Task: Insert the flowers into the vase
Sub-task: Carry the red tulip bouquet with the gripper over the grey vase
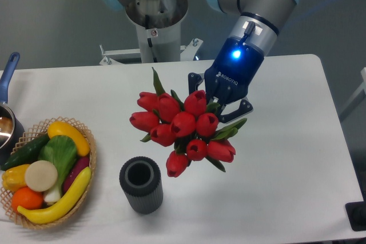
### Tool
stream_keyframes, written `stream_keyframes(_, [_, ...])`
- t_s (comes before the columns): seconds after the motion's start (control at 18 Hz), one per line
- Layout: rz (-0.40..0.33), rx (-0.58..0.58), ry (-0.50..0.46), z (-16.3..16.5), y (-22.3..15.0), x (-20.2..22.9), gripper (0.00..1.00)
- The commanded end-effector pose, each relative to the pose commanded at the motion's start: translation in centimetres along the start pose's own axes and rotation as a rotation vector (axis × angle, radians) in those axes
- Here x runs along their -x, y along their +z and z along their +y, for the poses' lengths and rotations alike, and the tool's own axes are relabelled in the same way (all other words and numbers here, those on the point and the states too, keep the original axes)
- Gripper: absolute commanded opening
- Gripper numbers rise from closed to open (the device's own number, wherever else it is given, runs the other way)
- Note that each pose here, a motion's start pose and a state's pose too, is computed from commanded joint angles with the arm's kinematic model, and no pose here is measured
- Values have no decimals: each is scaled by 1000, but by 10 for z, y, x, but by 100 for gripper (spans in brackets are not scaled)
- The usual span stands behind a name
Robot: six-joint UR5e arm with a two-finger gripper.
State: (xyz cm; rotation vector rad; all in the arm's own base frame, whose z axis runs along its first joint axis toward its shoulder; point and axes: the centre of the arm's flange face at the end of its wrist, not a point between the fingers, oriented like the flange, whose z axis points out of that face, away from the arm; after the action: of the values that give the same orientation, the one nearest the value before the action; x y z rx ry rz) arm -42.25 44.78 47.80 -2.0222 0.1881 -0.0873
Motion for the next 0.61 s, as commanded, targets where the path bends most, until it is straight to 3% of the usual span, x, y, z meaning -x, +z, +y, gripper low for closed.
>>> stream_keyframes(0.61, [16, 1, -2, 4, 9, -4, 22])
